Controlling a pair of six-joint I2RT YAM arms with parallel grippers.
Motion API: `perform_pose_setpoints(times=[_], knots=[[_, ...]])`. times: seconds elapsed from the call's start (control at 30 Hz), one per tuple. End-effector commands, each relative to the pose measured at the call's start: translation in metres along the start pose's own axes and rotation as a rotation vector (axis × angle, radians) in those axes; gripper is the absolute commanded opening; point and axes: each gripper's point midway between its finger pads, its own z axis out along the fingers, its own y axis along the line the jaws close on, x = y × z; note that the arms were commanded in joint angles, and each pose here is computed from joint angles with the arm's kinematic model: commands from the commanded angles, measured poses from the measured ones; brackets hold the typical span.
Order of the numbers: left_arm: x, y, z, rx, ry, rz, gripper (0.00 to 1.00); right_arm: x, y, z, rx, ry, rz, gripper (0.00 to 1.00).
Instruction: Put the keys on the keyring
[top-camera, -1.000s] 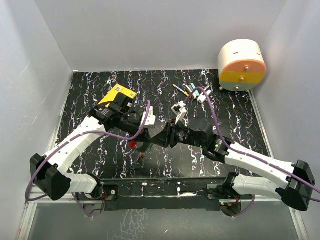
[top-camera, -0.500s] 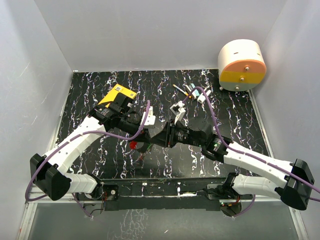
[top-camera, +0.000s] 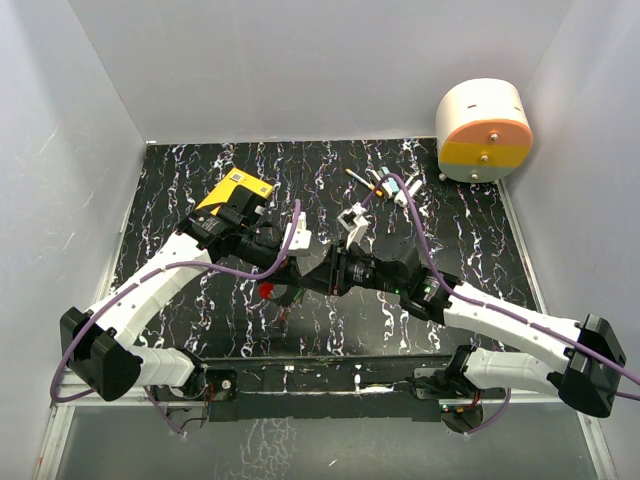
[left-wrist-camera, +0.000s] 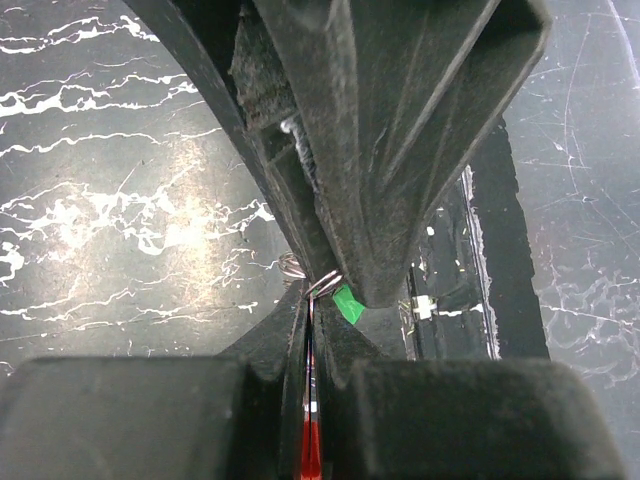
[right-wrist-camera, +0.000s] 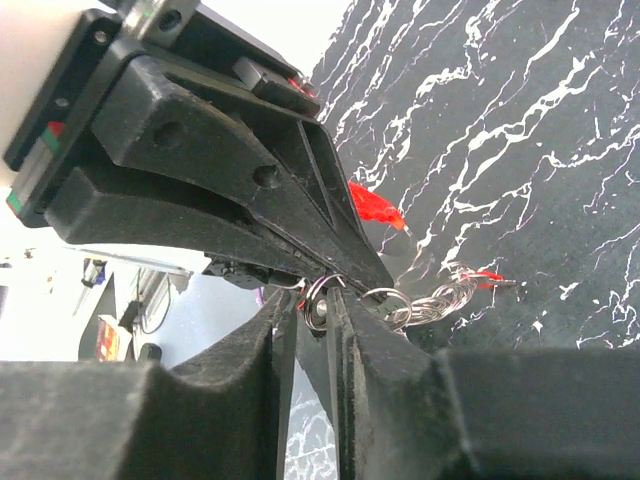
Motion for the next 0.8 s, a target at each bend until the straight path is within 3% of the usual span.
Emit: perform_pose_setpoints(times=[0.0, 0.17, 0.33, 0.53, 0.77], knots=[[-0.014, -0.005, -0.004, 0.012, -0.040, 0.005, 0.00, -0.021, 0.014, 0.004, -0.030, -0.064, -0.023, 0.20], [-0.013, -0.006, -0.003, 0.011, -0.038, -0.001, 0.00, -0.024, 0.010, 0.002, -0.009, -0.089, -0.016, 0.08], [-0.010, -0.010, -0.003, 0.030, -0.038, 0.017, 0.00, -0.025, 0.016, -0.003, -0.045, -0.114, 0.005, 0.08], [-0.008, -0.009, -0.008, 0.025, -0.005, 0.083, 0.11, -0.013, 0.014, -0.006, -0.068, -0.099, 0.202, 0.08], [0.000, -0.009, -0.007, 0.017, 0.015, 0.097, 0.15, -0.013, 0.025, -0.019, -0.190, -0.157, 0.346, 0.08]])
